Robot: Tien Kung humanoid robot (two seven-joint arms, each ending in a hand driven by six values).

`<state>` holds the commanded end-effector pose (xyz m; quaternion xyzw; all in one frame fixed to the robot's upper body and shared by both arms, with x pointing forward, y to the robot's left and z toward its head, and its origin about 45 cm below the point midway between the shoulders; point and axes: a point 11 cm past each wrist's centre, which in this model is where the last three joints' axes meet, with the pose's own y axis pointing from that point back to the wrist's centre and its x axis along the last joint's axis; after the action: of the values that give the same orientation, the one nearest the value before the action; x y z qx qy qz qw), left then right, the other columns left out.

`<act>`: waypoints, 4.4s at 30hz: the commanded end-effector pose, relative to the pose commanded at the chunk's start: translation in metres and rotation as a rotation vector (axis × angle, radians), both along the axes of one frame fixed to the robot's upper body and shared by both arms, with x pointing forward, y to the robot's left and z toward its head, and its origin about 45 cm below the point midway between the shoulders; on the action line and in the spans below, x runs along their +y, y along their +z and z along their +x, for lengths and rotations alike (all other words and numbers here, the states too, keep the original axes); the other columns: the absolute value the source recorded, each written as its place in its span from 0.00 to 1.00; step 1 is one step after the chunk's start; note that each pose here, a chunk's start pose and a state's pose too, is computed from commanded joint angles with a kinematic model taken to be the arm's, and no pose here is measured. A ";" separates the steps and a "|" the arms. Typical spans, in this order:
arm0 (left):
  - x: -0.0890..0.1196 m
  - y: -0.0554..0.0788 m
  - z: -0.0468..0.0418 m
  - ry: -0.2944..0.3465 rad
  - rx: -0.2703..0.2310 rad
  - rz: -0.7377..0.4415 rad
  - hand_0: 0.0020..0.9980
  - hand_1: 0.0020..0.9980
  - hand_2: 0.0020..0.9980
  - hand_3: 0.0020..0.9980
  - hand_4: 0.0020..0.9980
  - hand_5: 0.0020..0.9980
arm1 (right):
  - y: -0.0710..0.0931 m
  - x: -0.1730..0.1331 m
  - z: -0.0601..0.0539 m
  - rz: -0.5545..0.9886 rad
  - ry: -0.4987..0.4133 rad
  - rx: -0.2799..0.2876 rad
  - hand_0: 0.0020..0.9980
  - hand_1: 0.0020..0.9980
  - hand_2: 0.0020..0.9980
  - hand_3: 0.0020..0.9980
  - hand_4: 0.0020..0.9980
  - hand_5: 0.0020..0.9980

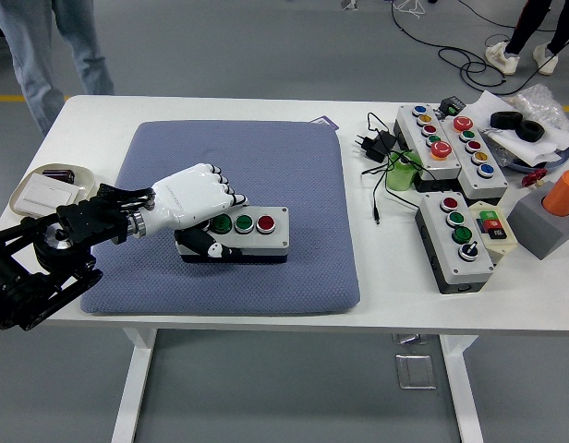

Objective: Pick up the button,place it on the desk,press the button,press the button

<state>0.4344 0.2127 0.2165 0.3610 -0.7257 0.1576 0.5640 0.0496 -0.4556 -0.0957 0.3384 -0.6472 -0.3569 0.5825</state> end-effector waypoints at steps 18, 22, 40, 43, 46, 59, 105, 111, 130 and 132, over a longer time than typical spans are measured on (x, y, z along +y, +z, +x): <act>0.006 0.002 0.0039 0.034 0.042 0.010 0.62 0.74 0.85 0.90 0.86 0.22 | 0.001 0.000 0.003 0.000 0.003 -0.006 0.63 0.48 0.54 0.58 0.27 0.02; 0.007 0.005 0.0050 0.045 0.050 0.004 0.67 0.78 0.91 0.92 0.89 0.26 | 0.001 0.000 0.004 0.000 0.003 -0.009 0.63 0.48 0.54 0.58 0.27 0.02; 0.000 0.098 -0.0185 0.108 -0.100 -0.346 0.48 0.30 0.32 0.92 0.55 0.00 | 0.001 0.000 0.003 0.000 -0.005 -0.011 0.63 0.48 0.54 0.58 0.27 0.02; -0.003 0.105 -0.0239 0.126 -0.090 -0.361 0.48 0.30 0.32 0.92 0.55 0.00 | 0.000 0.000 0.003 0.001 -0.005 -0.010 0.63 0.48 0.54 0.58 0.27 0.02; -0.006 0.108 -0.0312 0.139 -0.050 -0.346 0.28 0.11 0.14 0.88 0.51 0.00 | 0.000 0.000 0.003 0.002 -0.005 -0.010 0.63 0.48 0.54 0.58 0.27 0.02; -0.011 0.082 -0.0480 0.285 0.249 -0.068 0.20 0.08 0.11 0.86 0.49 0.00 | 0.000 0.000 0.002 0.002 -0.005 -0.009 0.63 0.48 0.54 0.58 0.27 0.02; -0.018 0.037 -0.0457 0.332 0.409 0.104 0.17 0.08 0.09 0.87 0.48 0.00 | 0.001 -0.002 0.003 -0.005 0.000 -0.007 0.63 0.48 0.54 0.58 0.28 0.03; -0.021 0.048 -0.0444 0.316 0.370 0.057 0.18 0.08 0.10 0.87 0.48 0.00 | 0.001 -0.002 0.003 -0.005 0.000 -0.007 0.63 0.48 0.54 0.58 0.28 0.02; -0.053 0.056 -0.0447 0.243 0.342 0.019 0.17 0.08 0.09 0.88 0.47 0.00 | 0.001 -0.002 0.005 -0.004 0.004 -0.008 0.63 0.48 0.54 0.58 0.28 0.03; -0.052 0.054 -0.0432 0.247 0.347 0.022 0.17 0.08 0.09 0.88 0.47 0.00 | 0.001 -0.002 0.005 -0.004 0.003 -0.008 0.63 0.48 0.54 0.58 0.28 0.03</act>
<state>0.3912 0.1603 0.2703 0.4751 -0.5695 0.1529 0.6531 0.0544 -0.4576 -0.0943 0.3397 -0.6498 -0.3531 0.5811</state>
